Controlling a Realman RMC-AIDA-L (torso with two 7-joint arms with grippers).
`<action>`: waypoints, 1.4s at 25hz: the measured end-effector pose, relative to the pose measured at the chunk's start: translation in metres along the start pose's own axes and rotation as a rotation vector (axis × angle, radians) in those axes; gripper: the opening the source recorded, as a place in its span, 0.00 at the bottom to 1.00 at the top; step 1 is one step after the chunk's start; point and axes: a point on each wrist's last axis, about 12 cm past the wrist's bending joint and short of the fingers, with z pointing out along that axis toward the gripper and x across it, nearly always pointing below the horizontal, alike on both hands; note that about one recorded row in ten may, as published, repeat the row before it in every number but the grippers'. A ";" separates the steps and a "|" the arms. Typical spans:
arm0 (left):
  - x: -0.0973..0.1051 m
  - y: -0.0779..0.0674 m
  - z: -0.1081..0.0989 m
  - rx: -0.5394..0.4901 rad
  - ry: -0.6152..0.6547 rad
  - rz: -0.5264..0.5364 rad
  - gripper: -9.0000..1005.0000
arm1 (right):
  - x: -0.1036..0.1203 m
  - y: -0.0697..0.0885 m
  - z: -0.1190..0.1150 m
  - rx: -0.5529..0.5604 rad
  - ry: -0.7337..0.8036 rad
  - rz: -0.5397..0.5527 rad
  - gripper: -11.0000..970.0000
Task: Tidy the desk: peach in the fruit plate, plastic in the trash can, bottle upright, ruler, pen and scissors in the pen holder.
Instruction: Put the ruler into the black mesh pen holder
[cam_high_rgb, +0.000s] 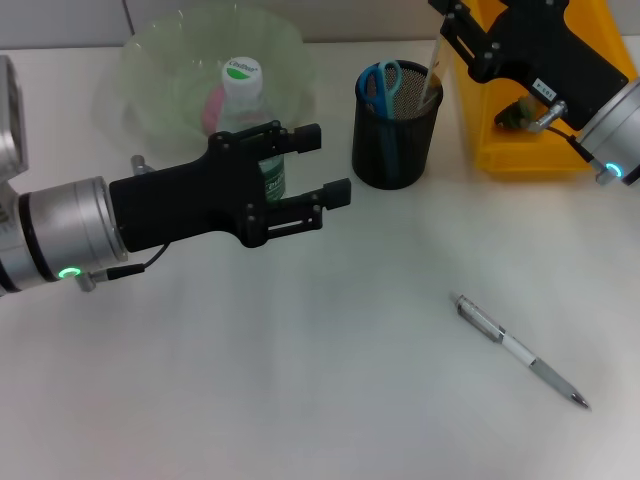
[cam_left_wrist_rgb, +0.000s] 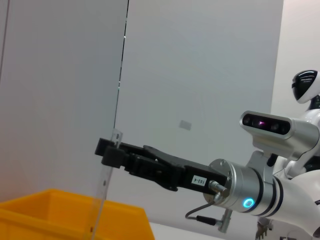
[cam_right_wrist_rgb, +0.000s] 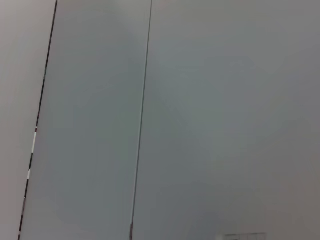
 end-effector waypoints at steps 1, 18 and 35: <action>-0.001 0.001 0.002 0.003 0.000 0.000 0.72 | 0.000 0.000 0.001 -0.001 0.001 -0.002 0.40; -0.003 0.003 0.005 0.006 0.002 0.007 0.72 | 0.011 0.007 0.004 -0.031 0.079 -0.004 0.41; 0.002 -0.005 0.001 0.029 0.000 -0.004 0.72 | 0.014 0.007 -0.004 -0.017 0.091 0.044 0.42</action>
